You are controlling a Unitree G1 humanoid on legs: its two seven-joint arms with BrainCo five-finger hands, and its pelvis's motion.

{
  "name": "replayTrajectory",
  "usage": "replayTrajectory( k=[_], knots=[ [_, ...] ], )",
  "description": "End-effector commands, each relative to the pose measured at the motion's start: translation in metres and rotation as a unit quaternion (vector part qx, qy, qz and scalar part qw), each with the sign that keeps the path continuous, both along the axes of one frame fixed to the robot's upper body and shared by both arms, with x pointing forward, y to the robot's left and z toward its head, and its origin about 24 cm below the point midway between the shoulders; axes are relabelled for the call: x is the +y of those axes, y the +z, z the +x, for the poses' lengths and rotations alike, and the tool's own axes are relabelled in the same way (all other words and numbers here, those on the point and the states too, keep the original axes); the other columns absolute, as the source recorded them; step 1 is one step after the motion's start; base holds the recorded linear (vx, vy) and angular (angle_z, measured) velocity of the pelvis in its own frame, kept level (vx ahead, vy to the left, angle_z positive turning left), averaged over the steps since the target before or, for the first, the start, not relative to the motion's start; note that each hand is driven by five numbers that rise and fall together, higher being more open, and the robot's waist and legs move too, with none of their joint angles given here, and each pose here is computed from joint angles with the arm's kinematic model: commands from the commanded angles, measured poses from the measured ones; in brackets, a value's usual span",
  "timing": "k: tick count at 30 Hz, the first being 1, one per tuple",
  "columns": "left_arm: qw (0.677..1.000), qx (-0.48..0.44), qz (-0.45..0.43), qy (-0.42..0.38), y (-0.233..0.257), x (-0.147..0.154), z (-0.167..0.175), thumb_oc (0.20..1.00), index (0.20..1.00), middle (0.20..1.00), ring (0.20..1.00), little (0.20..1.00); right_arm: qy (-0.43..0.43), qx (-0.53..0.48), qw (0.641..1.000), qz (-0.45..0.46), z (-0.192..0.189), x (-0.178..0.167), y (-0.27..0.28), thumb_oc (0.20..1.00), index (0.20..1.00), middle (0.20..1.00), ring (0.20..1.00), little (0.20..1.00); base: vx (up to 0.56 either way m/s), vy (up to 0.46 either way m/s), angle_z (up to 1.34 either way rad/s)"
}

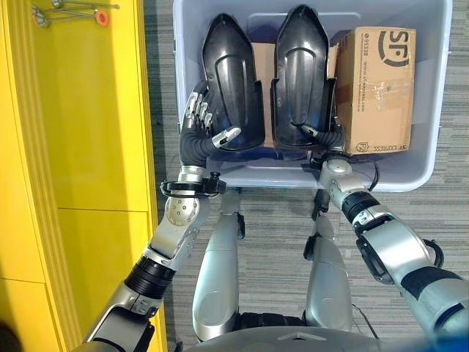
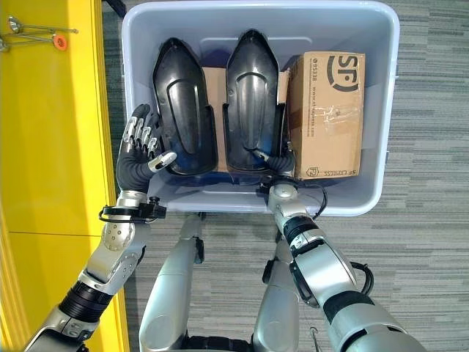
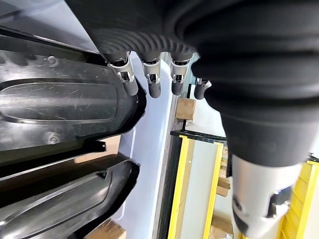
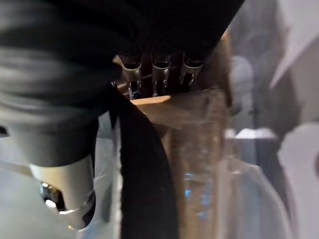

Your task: Move parts from the plastic box to the shelf.

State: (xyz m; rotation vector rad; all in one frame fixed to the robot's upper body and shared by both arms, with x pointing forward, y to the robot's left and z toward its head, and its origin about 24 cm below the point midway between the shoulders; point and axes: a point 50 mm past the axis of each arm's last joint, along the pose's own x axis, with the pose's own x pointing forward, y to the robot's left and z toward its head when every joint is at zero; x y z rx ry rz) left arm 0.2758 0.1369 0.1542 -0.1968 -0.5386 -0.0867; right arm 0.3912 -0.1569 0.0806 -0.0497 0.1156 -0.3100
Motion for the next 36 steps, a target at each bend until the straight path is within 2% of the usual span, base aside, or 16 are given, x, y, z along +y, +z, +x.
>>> replayTrajectory(
  k=[1, 2, 3, 7, 20, 26, 32, 36],
  knots=[
    [0.997, -0.066, -0.009, -0.026, 0.020, -0.007, -0.011, 1.000, 1.000, 1.000, 1.000, 1.000, -0.056, 0.007, 0.998, 0.007, -0.001, -0.036, 0.003, 1.000, 1.000, 1.000, 1.000, 1.000, 0.00, 0.000, 0.00],
    [0.997, -0.067, -0.009, -0.025, 0.020, -0.006, -0.011, 1.000, 1.000, 1.000, 1.000, 1.000, -0.057, 0.009, 0.998, 0.005, -0.001, -0.037, 0.002, 1.000, 1.000, 1.000, 1.000, 1.000, 0.00, 0.000, 0.00],
    [0.998, -0.065, -0.010, -0.024, 0.020, -0.006, -0.011, 1.000, 1.000, 1.000, 1.000, 1.000, -0.058, 0.011, 0.998, -0.002, -0.001, -0.038, 0.003, 0.200, 0.200, 0.200, 0.200, 0.200, 0.00, 0.000, 0.00],
    [0.998, -0.064, -0.012, -0.022, 0.019, -0.005, -0.011, 1.000, 1.000, 1.000, 1.000, 1.000, -0.048, 0.002, 0.999, -0.025, -0.001, -0.037, 0.005, 0.200, 0.200, 0.200, 0.200, 0.200, 0.00, 0.000, 0.00],
    [0.998, -0.058, -0.014, -0.011, 0.017, -0.001, -0.010, 1.000, 1.000, 1.000, 1.000, 1.000, -0.046, -0.054, 0.997, 0.006, -0.003, -0.032, 0.015, 0.200, 0.200, 0.200, 0.200, 0.200, 0.00, 0.000, 0.00],
    [0.998, -0.057, -0.013, 0.009, 0.017, 0.006, -0.009, 1.000, 1.000, 1.000, 1.000, 1.000, -0.018, -0.162, 0.985, 0.047, -0.018, -0.019, 0.038, 0.200, 0.200, 0.200, 0.200, 0.200, 0.00, -0.002, 0.04],
    [0.999, -0.048, -0.006, 0.021, 0.014, 0.014, -0.009, 1.000, 1.000, 1.000, 1.000, 1.000, -0.012, -0.257, 0.961, 0.103, -0.047, -0.022, 0.053, 0.200, 0.200, 0.200, 0.200, 0.200, 0.00, -0.019, 0.01],
    [0.999, -0.038, 0.004, 0.028, 0.009, 0.019, -0.010, 1.000, 1.000, 1.000, 1.000, 1.000, 0.006, -0.287, 0.951, 0.119, -0.061, -0.022, 0.057, 0.200, 0.200, 0.200, 0.200, 0.200, 0.02, -0.015, -0.03]
  ],
)
